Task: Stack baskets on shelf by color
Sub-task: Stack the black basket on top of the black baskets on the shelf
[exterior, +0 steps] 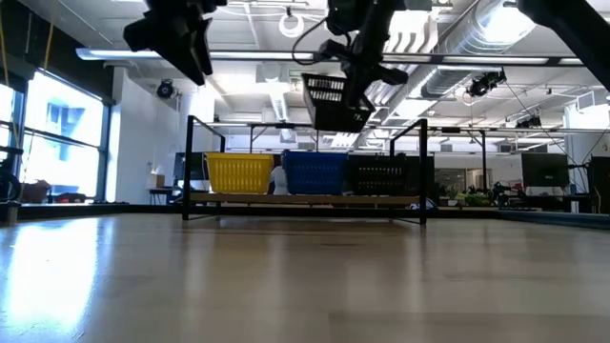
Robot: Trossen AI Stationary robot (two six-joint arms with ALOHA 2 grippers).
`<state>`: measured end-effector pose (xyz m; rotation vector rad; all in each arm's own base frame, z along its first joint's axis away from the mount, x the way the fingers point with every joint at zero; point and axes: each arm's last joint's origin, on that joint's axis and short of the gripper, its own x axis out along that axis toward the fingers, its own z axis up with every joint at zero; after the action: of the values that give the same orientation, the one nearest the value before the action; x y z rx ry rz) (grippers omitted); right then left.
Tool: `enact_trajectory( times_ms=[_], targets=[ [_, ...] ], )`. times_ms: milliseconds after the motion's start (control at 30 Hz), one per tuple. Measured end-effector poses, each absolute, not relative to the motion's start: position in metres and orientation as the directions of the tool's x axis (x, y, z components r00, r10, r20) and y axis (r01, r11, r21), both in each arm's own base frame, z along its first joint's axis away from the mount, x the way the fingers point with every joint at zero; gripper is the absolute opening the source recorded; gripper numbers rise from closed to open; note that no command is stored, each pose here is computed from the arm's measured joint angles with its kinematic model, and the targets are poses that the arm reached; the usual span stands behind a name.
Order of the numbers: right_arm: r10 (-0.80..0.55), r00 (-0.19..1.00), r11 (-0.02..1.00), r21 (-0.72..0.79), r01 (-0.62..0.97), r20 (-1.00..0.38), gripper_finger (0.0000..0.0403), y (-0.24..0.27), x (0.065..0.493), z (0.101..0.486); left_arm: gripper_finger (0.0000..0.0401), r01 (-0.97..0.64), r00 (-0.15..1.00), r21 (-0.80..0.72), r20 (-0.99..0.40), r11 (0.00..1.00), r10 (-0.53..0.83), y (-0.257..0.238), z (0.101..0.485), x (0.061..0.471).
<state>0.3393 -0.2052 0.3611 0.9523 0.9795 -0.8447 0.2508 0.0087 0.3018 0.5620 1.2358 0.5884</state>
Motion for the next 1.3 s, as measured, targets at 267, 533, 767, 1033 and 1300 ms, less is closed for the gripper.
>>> enact_trajectory(
  times_ms=[267,533,767,1033,1300],
  targets=[
    [-0.068,0.274,0.304,0.241,0.922,-0.959,0.0000,-0.236,0.306,0.358,0.0197,-0.164,0.159,0.681,-0.696,0.714,0.700,0.032,0.302,0.249],
    [0.020,0.270,0.259,0.266,0.928,-0.963,0.0000,-0.253,0.291,0.349,0.0197,-0.190,0.129,0.662,-0.715,0.725,0.687,0.044,0.301,0.247],
    [0.122,0.189,0.235,0.214,0.948,-0.974,0.0000,-0.256,0.290,0.313,0.0197,-0.174,0.122,0.667,-0.715,0.724,0.688,0.047,0.301,0.247],
    [0.138,0.210,0.211,0.235,0.949,-0.968,0.0000,-0.259,0.294,0.291,0.0197,-0.166,0.122,0.669,-0.715,0.725,0.688,0.047,0.301,0.247],
    [0.153,0.195,0.181,0.221,0.958,-0.969,0.0000,-0.261,0.293,0.279,0.0197,-0.156,0.122,0.671,-0.715,0.725,0.688,0.047,0.301,0.247]
  ],
)
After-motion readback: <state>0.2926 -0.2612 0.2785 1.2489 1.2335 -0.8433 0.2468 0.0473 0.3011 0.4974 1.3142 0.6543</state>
